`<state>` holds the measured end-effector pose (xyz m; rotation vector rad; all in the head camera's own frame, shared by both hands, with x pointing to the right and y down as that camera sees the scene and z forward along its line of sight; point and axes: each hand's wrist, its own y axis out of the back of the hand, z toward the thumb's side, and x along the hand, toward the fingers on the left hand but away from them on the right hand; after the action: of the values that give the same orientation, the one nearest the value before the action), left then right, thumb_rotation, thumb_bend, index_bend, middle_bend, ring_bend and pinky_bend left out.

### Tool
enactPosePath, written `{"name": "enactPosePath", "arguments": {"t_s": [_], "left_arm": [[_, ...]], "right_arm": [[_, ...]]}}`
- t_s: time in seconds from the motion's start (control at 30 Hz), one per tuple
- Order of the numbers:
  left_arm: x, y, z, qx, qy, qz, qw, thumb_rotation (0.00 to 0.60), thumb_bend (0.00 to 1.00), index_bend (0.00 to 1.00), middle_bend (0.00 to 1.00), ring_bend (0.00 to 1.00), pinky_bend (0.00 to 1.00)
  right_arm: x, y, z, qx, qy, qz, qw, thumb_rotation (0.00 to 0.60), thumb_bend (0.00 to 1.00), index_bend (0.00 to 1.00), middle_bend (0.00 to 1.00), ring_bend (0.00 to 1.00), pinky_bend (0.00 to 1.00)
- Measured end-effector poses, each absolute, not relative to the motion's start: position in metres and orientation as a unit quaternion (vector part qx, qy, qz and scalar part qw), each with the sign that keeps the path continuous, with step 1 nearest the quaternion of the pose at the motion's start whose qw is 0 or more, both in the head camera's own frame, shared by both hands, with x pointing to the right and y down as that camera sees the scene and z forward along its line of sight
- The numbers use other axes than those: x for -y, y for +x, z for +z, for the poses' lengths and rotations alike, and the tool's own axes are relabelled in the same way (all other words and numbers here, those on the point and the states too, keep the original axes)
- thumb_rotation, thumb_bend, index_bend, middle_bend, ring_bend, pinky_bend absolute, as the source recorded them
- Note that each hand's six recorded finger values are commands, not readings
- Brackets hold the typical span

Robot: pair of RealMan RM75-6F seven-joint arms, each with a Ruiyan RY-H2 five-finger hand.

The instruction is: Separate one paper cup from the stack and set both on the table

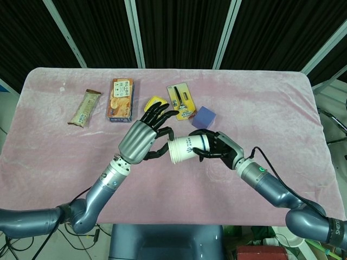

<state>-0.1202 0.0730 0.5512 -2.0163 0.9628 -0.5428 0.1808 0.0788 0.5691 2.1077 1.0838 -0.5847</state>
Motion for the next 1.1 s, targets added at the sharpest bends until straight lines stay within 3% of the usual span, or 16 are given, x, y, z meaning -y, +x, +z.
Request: {"name": "enactPosePath", "arguments": {"t_s": [0.2,0.43,0.63,1.1], "left_arm": [[-0.073,-0.119,0.553,-0.382,-0.799,-0.219,0.410,0.600,0.50,0.58,0.18,0.00,0.00],[-0.071,-0.118,0.553,-0.388,-0.797,-0.216,0.409,0.600,0.55,0.59,0.19,0.00,0.00],[-0.072,-0.118,0.552,-0.389,-0.795,-0.215,0.414,0.600,0.56,0.60,0.19,0.00,0.00],[-0.074,-0.123,0.554,-0.386,-0.793,-0.217,0.418,0.600,0.58,0.60,0.19,0.00,0.00]], "right_arm": [[-0.079,0.178,0.568,-0.413,0.813,-0.224,0.344,0.600,0.42,0.60,0.47,0.60,0.60],[-0.082,0.178,0.569,-0.408,0.813,-0.231,0.345,0.600,0.50,0.65,0.53,0.66,0.65],[-0.082,0.180,0.570,-0.408,0.812,-0.238,0.344,0.600,0.61,0.73,0.59,0.72,0.71],[-0.073,0.192,0.562,-0.431,0.802,-0.228,0.346,0.600,0.65,0.77,0.61,0.75,0.73]]}}
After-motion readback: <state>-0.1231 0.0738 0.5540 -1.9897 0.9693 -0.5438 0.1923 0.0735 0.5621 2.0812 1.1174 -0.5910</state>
